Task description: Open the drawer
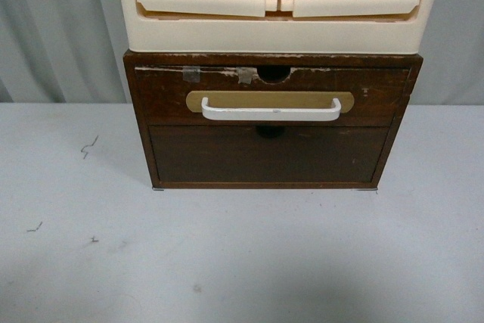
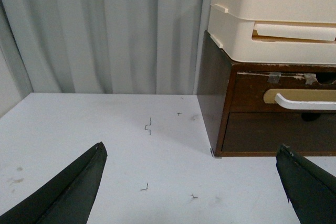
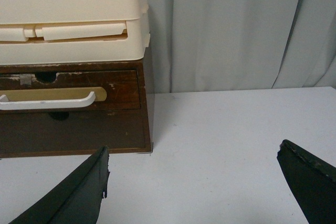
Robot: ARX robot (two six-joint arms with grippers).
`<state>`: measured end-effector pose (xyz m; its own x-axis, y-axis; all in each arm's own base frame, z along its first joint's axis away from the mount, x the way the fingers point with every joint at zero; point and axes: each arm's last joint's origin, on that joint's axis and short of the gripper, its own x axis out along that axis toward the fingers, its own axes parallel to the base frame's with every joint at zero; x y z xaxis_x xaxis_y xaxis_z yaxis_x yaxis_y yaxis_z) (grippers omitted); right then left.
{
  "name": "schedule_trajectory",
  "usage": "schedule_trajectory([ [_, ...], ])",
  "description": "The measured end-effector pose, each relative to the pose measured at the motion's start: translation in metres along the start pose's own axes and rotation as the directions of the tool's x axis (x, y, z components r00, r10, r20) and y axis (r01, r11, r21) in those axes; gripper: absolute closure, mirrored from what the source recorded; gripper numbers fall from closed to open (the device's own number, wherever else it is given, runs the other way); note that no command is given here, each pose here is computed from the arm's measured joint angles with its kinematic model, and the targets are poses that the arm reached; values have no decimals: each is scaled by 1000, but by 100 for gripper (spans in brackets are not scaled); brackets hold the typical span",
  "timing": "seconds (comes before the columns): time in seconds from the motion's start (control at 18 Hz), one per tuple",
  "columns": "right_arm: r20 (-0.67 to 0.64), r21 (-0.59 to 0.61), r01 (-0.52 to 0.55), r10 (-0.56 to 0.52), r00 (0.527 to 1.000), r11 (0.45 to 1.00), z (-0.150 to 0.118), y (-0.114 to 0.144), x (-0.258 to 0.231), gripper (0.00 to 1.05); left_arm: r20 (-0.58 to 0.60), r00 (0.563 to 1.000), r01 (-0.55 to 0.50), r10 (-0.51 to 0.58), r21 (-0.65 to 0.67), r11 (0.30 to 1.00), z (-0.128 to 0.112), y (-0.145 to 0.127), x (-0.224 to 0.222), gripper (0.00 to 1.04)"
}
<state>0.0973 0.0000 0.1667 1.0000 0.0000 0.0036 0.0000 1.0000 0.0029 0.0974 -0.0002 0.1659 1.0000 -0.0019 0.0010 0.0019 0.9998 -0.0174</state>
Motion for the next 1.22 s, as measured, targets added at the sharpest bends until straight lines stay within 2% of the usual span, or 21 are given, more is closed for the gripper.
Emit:
schedule_trajectory([
  [0.78,0,0,0,0,1000,1000,0,0,0,6,0,1000,0,0,0,1000,0,0,0,7],
  [0.83,-169,89,-74,89,982,993,-2,-1,-1,6,-195,979,38,-56,-97,995,-2,0,-1,7],
  [0.89,-377,338,-72,205,903,938,-1,-5,5,6,-379,917,29,-125,-250,968,2,-1,3,7],
  [0.94,-414,523,-48,302,858,851,0,-5,12,6,-449,869,-1,-210,-424,905,7,-5,12,7],
  [1.0,-382,694,-71,449,808,717,0,-1,18,6,-447,855,-25,-263,-541,841,7,-8,19,7],
  [1.06,-318,811,-78,549,774,580,3,3,29,6,-415,854,-49,-313,-663,747,8,-12,30,7],
  [1.11,-295,869,-36,575,763,493,3,4,40,6,-383,857,-70,-344,-749,659,10,-16,41,7],
  [1.22,-247,927,8,597,763,374,-3,6,67,6,-314,848,-45,-427,-845,533,14,-33,68,7],
])
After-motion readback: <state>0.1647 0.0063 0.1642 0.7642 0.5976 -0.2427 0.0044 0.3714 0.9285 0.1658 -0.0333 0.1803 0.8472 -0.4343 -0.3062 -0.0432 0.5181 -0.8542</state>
